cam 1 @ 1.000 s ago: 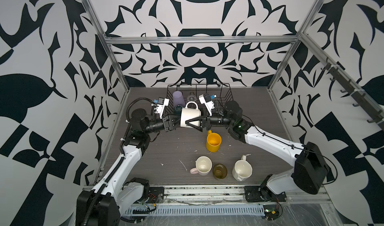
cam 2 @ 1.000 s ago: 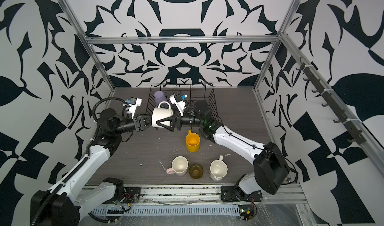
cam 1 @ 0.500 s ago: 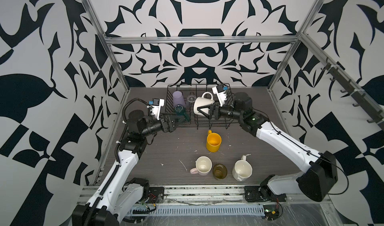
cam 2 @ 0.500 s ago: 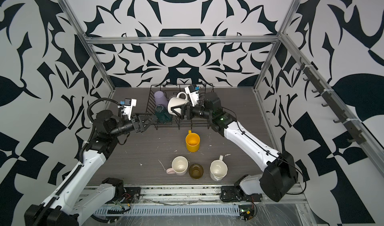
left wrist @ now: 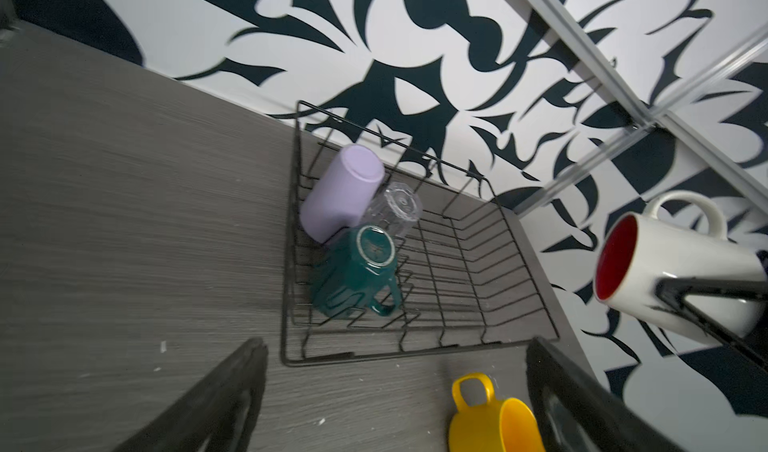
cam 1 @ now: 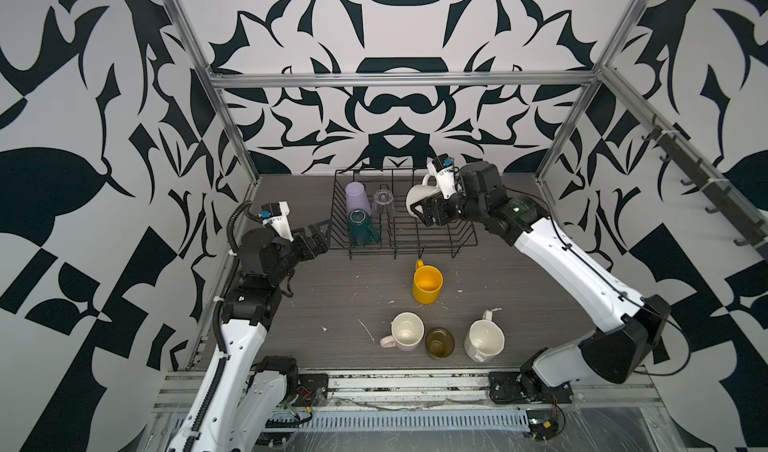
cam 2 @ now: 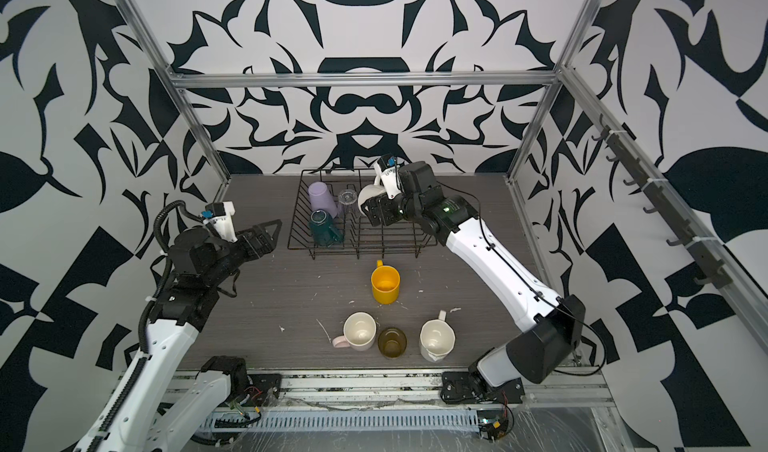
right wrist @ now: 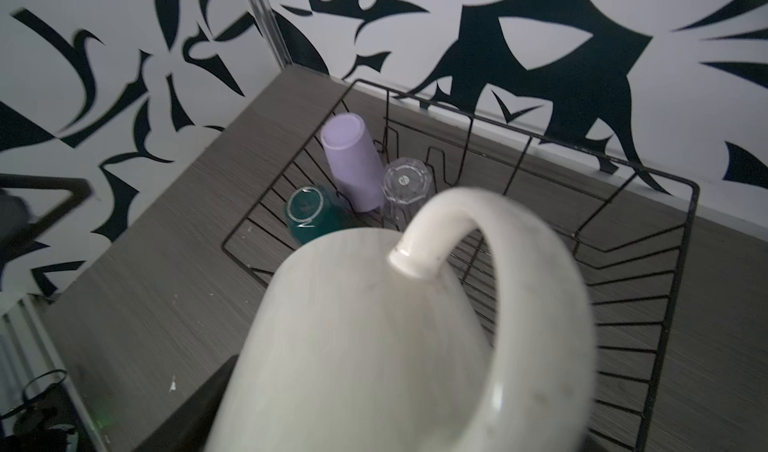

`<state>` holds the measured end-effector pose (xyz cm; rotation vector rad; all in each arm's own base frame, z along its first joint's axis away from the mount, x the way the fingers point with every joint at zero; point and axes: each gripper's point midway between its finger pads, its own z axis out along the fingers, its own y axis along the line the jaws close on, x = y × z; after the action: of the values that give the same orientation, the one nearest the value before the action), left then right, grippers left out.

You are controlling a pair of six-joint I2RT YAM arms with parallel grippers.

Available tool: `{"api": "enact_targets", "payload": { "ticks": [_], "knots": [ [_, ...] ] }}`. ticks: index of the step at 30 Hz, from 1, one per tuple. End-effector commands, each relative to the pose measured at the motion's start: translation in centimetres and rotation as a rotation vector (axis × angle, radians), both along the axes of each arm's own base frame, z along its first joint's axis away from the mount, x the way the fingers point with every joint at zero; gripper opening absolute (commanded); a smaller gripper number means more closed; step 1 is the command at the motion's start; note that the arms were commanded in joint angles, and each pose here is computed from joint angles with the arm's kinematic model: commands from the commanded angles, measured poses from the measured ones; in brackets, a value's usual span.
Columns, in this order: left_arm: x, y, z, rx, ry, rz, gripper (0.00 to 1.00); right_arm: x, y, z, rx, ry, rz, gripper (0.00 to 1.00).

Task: Load the cups into the dish rack
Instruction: 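Lower the mug upside down into the rack while the left arm withdraws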

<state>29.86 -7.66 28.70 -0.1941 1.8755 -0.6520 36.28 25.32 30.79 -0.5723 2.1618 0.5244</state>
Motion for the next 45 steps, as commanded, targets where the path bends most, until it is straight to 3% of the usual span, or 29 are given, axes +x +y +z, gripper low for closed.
{"api": "enact_targets", "payload": {
  "ticks": [1, 8, 22, 30, 45],
  "knots": [
    [-0.4, 4.0, -0.2, 0.073, 0.009, 0.213, 1.0, 1.6, -1.6, 3.2, -0.035, -0.093, -0.046, 0.0],
    [-1.0, 5.0, -0.5, 0.086, 0.001, 0.271, 1.0, 4.0, -3.1, 1.3, -0.15, -0.048, -0.09, 0.0],
    [-0.6, 4.8, -0.8, 0.11, 0.013, 0.255, 1.0, 11.9, -5.1, -5.4, -0.345, 0.107, -0.163, 0.0],
    [-1.3, 5.4, -0.6, 0.127, 0.007, 0.276, 0.99, 15.9, -7.0, -8.9, -0.364, 0.191, -0.189, 0.0],
    [-1.7, 5.3, -0.5, 0.115, 0.013, 0.272, 1.0, 19.4, -7.4, -14.1, -0.44, 0.23, -0.224, 0.0]
  ]
}}
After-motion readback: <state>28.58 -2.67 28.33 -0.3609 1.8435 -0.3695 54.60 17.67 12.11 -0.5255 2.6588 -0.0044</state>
